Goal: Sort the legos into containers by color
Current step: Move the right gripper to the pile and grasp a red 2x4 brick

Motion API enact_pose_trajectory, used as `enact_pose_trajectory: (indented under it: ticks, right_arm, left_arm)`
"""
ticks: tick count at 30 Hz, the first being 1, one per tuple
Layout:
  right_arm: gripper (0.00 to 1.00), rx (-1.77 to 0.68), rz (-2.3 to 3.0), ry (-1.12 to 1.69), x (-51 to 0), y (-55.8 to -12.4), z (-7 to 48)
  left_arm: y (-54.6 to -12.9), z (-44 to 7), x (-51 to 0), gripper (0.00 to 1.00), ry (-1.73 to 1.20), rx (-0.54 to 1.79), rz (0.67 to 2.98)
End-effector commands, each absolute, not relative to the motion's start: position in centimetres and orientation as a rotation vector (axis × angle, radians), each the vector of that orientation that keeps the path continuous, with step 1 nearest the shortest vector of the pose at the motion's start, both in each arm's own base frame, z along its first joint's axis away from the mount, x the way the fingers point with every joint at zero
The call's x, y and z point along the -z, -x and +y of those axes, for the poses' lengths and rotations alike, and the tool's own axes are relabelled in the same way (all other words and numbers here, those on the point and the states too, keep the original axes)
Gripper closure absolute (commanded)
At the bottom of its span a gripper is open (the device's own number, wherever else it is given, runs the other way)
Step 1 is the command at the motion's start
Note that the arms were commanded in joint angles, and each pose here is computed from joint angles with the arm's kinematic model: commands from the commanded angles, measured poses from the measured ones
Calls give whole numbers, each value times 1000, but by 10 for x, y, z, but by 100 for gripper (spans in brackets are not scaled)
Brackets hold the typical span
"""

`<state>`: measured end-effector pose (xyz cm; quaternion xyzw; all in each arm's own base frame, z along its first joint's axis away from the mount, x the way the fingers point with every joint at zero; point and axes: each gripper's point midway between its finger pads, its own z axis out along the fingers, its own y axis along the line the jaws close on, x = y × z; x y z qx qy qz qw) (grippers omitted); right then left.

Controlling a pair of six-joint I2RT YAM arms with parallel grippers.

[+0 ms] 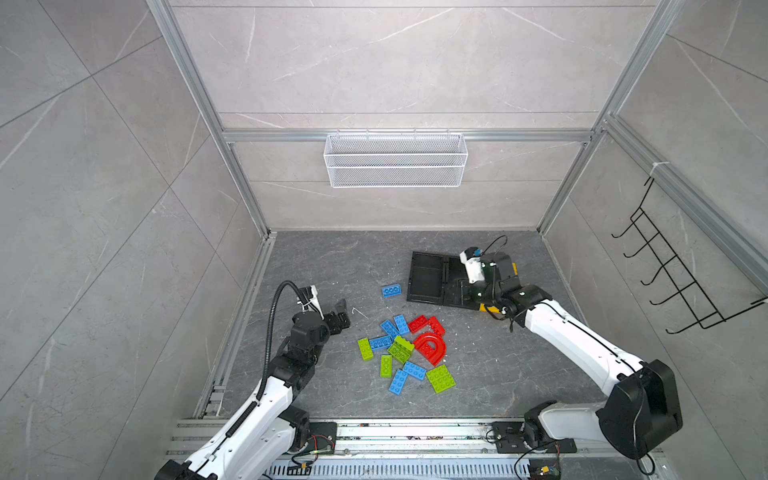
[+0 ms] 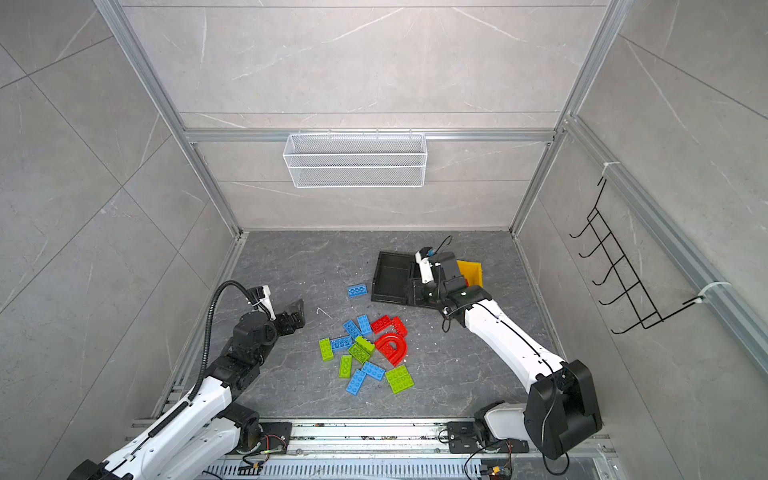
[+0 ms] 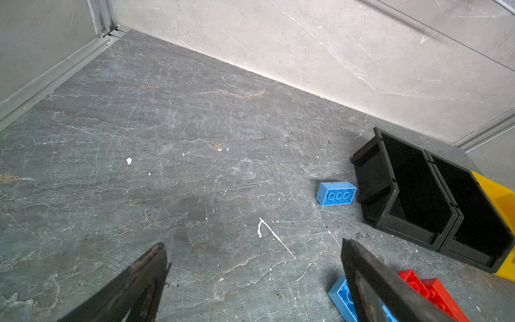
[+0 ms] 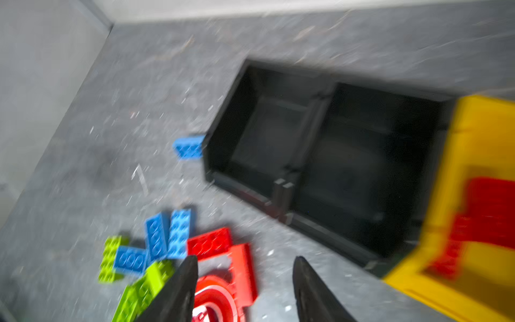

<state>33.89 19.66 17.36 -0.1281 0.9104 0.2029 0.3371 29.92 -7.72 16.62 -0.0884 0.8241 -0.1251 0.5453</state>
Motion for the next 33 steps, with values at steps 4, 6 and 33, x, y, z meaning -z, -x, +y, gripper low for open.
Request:
enact_pose_trajectory:
  ticks: [4, 6, 33]
  right_arm:
    - [43, -376, 2583, 487, -107, -309, 211]
    - [43, -315, 2608, 535, -97, -308, 215]
    - [65, -129, 2778, 613, -32, -311, 222]
  left_arm:
    - [-303, -81, -181, 1, 185, 323, 1899]
    - [-303, -82, -180, 1, 182, 326, 1902]
    - [-303, -79, -179, 1, 196, 310, 1908]
